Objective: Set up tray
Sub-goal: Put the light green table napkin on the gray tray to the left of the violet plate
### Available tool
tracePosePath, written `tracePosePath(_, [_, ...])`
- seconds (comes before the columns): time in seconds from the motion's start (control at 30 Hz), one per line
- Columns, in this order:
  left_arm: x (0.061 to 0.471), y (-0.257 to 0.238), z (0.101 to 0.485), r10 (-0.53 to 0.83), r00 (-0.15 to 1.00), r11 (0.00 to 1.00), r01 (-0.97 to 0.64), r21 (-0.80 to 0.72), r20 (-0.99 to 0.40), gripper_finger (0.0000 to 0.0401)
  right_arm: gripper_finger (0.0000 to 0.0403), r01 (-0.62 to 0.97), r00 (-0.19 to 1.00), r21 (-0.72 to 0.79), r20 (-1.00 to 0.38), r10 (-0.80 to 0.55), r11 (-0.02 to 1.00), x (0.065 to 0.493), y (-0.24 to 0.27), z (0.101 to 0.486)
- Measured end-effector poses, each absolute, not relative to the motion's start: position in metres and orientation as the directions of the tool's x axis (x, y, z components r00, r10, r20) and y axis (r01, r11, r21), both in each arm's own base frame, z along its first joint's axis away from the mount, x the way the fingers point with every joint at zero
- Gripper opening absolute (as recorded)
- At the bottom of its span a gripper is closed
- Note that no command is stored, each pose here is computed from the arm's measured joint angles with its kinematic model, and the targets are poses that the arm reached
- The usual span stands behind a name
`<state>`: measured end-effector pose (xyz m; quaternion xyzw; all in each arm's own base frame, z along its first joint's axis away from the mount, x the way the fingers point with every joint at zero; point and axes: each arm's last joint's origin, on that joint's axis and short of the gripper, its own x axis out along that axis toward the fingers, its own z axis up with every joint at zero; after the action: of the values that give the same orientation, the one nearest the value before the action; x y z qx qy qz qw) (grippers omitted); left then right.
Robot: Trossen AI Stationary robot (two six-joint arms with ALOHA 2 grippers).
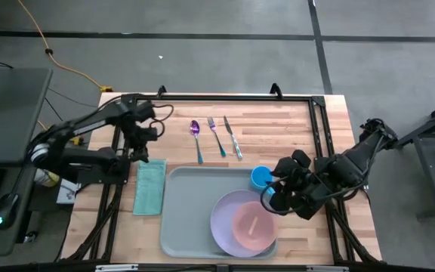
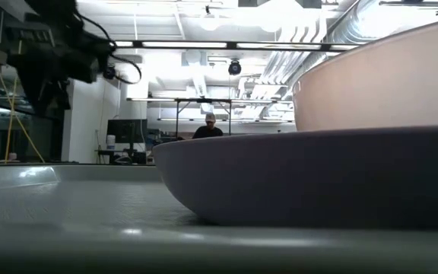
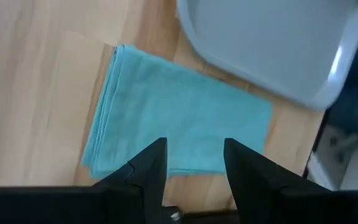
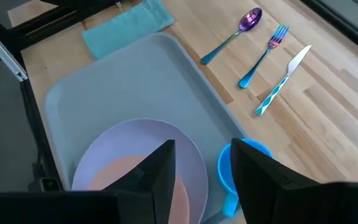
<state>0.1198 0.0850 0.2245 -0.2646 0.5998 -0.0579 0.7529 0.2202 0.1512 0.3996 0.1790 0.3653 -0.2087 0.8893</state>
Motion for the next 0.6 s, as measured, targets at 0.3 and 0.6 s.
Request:
tracePosePath(0.3, [0.144, 0.111, 0.219, -0.418, 0.045, 0.908, -0.018, -0.419, -0.907, 0.0197, 0.0131, 0.489, 0.657, 0.202, -0.726, -0.206, 0.848, 0.212, 0.163, 0.400])
tracePosePath(0.6, [0.157, 0.120, 0.200, -0.525, 0.006, 0.844, 0.130, -0.520, -0.851, 0.0225, 0.0131, 0.495, 0.662, 0.212, -0.721, -0.207, 0.843, 0.210, 0.165, 0.400])
